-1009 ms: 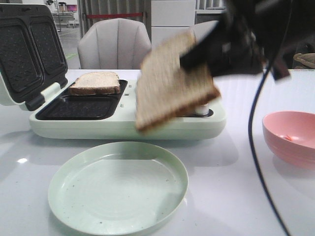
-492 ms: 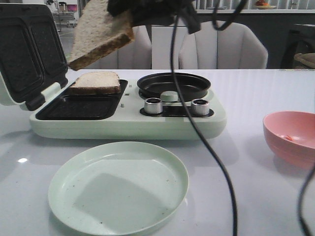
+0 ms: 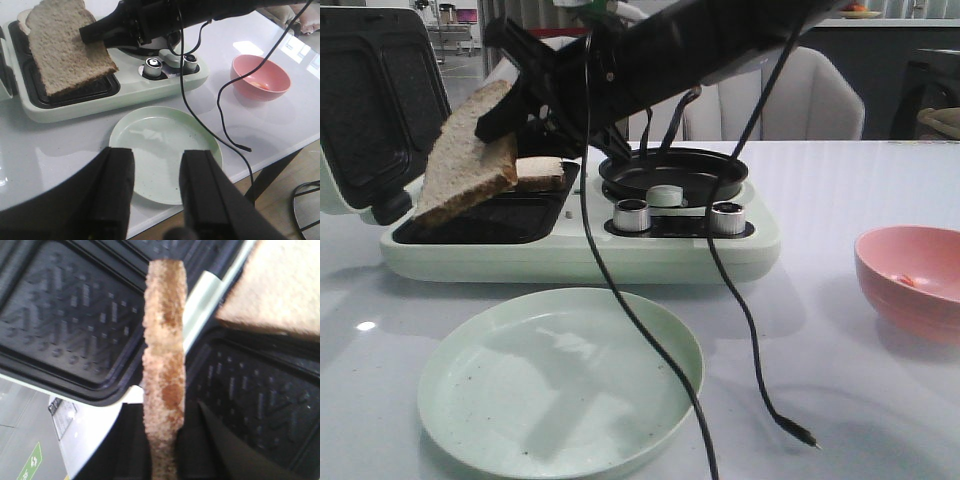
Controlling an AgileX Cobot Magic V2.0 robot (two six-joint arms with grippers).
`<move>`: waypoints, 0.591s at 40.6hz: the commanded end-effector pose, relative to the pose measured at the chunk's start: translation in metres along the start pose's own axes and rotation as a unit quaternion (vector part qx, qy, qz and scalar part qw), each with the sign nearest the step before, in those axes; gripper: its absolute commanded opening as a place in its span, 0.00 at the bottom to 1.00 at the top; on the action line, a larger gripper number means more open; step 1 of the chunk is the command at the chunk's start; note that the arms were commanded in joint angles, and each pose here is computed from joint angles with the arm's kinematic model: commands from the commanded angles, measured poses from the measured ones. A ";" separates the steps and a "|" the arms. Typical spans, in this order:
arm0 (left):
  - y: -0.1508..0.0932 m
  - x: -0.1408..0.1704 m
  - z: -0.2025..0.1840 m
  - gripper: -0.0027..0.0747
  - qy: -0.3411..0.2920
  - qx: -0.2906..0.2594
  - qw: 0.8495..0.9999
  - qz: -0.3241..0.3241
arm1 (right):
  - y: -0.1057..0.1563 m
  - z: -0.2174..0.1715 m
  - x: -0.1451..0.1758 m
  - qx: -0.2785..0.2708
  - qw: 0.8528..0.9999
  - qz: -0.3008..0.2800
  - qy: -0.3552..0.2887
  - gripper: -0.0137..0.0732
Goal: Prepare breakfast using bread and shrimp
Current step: 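Lay the bread on top of the first slice and release it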
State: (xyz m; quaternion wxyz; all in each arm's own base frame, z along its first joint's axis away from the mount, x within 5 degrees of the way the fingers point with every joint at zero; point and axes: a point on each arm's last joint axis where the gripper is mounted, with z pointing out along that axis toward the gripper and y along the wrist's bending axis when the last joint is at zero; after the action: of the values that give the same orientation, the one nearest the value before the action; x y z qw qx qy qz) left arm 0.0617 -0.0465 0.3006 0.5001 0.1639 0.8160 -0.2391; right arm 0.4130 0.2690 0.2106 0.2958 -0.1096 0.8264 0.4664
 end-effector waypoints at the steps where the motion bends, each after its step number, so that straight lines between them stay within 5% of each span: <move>1: -0.004 -0.015 -0.004 0.43 -0.051 0.011 0.999 0.000 | 0.029 -0.015 -0.022 -0.035 0.999 -0.015 -0.035 0.63; 6: -0.004 -0.015 -0.004 0.43 -0.051 0.011 0.999 0.000 | 0.026 -0.016 -0.022 -0.020 0.999 -0.034 -0.030 0.76; 24: -0.004 -0.015 -0.004 0.43 -0.051 0.011 0.999 0.000 | 0.037 -0.065 -0.034 0.068 0.990 -0.118 0.042 0.61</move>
State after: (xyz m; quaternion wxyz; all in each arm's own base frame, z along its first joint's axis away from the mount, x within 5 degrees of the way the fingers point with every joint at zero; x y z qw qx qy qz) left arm 0.0618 -0.0465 0.3008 0.5009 0.1637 0.8155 -0.2395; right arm 0.4105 0.2433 0.2204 0.2808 -0.1795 0.8645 0.3764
